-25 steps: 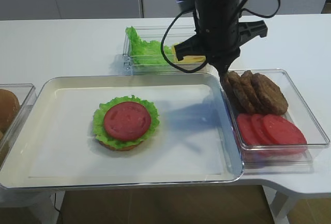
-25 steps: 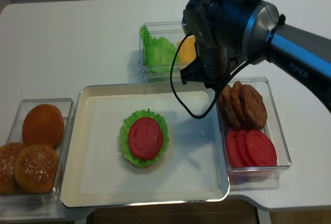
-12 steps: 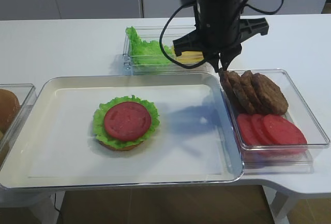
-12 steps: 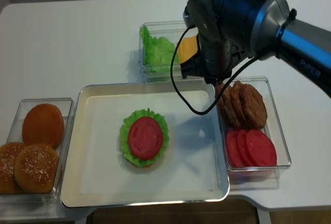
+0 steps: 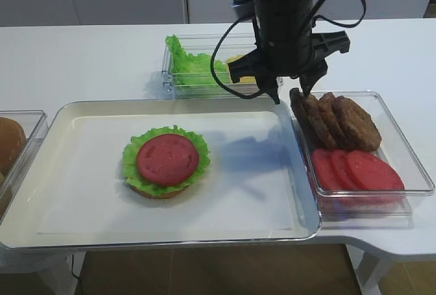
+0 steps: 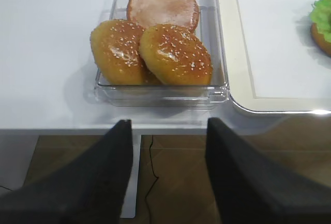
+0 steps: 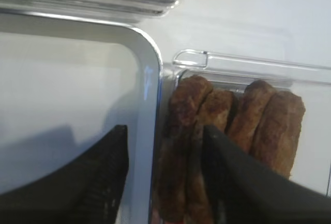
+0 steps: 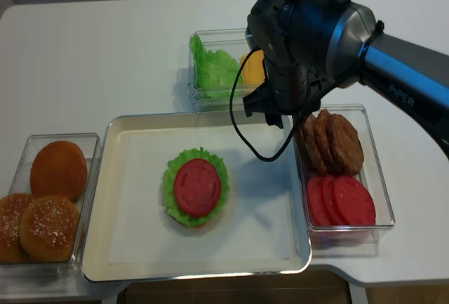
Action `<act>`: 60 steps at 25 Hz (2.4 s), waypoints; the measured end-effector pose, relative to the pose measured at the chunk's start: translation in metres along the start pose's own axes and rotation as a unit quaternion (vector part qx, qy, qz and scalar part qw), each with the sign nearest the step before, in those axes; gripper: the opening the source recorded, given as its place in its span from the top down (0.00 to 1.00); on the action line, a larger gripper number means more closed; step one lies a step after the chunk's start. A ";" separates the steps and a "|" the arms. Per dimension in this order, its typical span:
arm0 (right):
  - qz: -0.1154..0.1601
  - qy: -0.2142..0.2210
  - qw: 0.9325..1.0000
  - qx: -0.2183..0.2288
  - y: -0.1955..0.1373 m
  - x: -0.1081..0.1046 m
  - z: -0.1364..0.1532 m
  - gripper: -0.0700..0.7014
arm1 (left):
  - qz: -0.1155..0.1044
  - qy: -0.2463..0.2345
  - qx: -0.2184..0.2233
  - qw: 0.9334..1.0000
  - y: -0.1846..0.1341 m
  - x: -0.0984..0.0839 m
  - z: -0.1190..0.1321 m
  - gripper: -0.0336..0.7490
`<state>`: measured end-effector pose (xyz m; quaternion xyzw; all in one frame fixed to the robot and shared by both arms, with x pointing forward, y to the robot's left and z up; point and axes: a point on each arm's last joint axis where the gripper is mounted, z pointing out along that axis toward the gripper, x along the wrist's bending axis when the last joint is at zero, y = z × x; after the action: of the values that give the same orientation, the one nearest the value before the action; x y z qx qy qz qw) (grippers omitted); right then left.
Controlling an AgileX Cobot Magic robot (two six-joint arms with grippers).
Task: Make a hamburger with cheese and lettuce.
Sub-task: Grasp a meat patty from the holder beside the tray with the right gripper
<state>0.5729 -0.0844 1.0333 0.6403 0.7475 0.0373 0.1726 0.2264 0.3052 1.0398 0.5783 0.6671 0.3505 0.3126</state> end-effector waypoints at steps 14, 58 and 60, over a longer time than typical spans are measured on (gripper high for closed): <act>-0.009 -0.026 1.000 -0.006 0.003 -0.001 0.009 0.52 | 0.000 0.000 0.000 1.000 0.000 0.000 0.000 0.52; 0.010 -0.006 0.999 -0.042 0.002 -0.013 -0.025 0.80 | 0.000 0.000 0.000 1.000 0.000 0.000 0.000 0.52; 0.013 -0.002 0.999 -0.049 0.001 -0.016 -0.031 0.80 | 0.000 0.000 0.000 1.000 0.000 0.000 0.000 0.52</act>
<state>0.5663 -0.0944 1.0658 0.6408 0.7362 0.0745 0.2045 0.2264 0.3052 1.0398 0.5783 0.6671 0.3505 0.3126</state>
